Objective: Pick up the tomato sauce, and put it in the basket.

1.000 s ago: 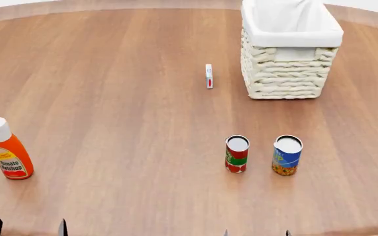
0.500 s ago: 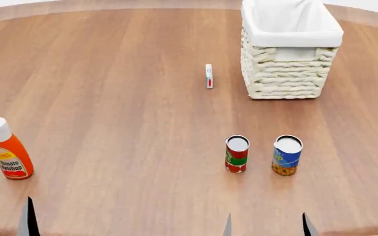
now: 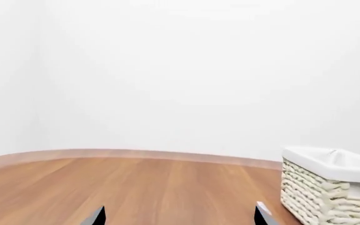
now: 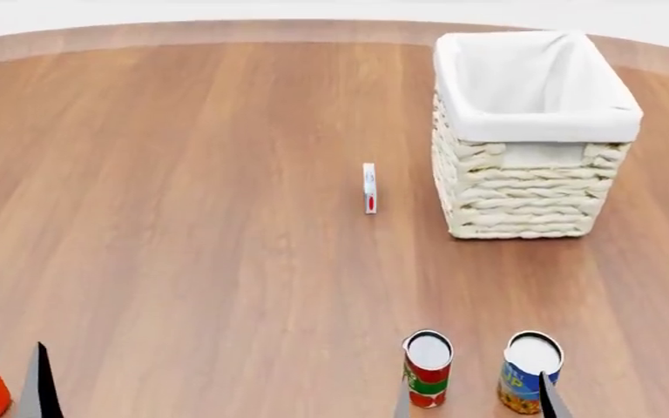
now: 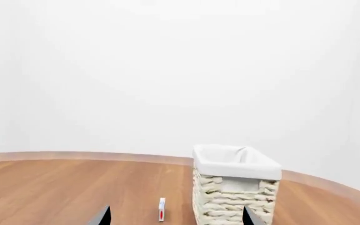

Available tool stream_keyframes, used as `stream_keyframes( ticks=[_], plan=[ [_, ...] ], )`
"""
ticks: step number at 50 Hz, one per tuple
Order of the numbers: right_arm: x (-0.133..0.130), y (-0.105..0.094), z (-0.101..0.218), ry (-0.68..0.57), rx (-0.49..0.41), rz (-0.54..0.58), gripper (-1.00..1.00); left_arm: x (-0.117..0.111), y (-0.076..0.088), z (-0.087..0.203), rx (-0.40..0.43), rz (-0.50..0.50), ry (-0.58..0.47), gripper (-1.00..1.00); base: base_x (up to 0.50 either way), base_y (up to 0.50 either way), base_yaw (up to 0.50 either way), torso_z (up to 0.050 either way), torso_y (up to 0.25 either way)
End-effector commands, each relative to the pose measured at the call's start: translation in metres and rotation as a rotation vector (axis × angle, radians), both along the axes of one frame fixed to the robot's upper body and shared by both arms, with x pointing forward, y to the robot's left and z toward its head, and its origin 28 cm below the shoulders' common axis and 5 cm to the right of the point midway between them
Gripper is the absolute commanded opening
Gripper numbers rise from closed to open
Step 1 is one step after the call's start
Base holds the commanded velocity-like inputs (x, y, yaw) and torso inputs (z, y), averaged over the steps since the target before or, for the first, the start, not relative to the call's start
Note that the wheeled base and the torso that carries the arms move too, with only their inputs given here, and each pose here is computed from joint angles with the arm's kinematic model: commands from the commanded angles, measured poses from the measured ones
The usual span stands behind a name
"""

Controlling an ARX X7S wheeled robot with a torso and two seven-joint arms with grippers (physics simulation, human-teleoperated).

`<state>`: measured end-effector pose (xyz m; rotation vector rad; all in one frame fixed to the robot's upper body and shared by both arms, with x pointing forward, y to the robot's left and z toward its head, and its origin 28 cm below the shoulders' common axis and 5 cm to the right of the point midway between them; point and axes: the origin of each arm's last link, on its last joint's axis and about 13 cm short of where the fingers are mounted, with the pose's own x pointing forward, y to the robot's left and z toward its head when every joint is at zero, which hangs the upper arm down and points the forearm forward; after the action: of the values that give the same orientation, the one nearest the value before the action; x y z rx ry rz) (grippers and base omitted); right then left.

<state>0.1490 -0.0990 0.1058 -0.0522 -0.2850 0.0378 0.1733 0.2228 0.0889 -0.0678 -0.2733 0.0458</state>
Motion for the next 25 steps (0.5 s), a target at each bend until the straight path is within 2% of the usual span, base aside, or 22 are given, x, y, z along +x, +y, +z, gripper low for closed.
stream_keyframes(
  ticks=[1, 9, 25],
  plan=[
    [-0.001, -0.0011, -0.0015, 0.005, 0.003, 0.0, 1.0, 0.0004, 0.0018, -0.0013, -0.007, 0.01, 0.004, 1.0, 0.5, 0.0, 0.0, 0.0, 0.0],
    [-0.0008, -0.0026, -0.0043, 0.014, 0.01, -0.003, 1.0, 0.0023, 0.0021, -0.0033, 0.027, 0.036, -0.003, 1.0, 0.5, 0.0, 0.0, 0.0, 0.0],
    [-0.0006, -0.0038, -0.0043, 0.017, 0.011, -0.007, 1.0, 0.0038, 0.0015, -0.0043, 0.021, 0.028, 0.005, 1.0, 0.5, 0.0, 0.0, 0.0, 0.001]
  ],
)
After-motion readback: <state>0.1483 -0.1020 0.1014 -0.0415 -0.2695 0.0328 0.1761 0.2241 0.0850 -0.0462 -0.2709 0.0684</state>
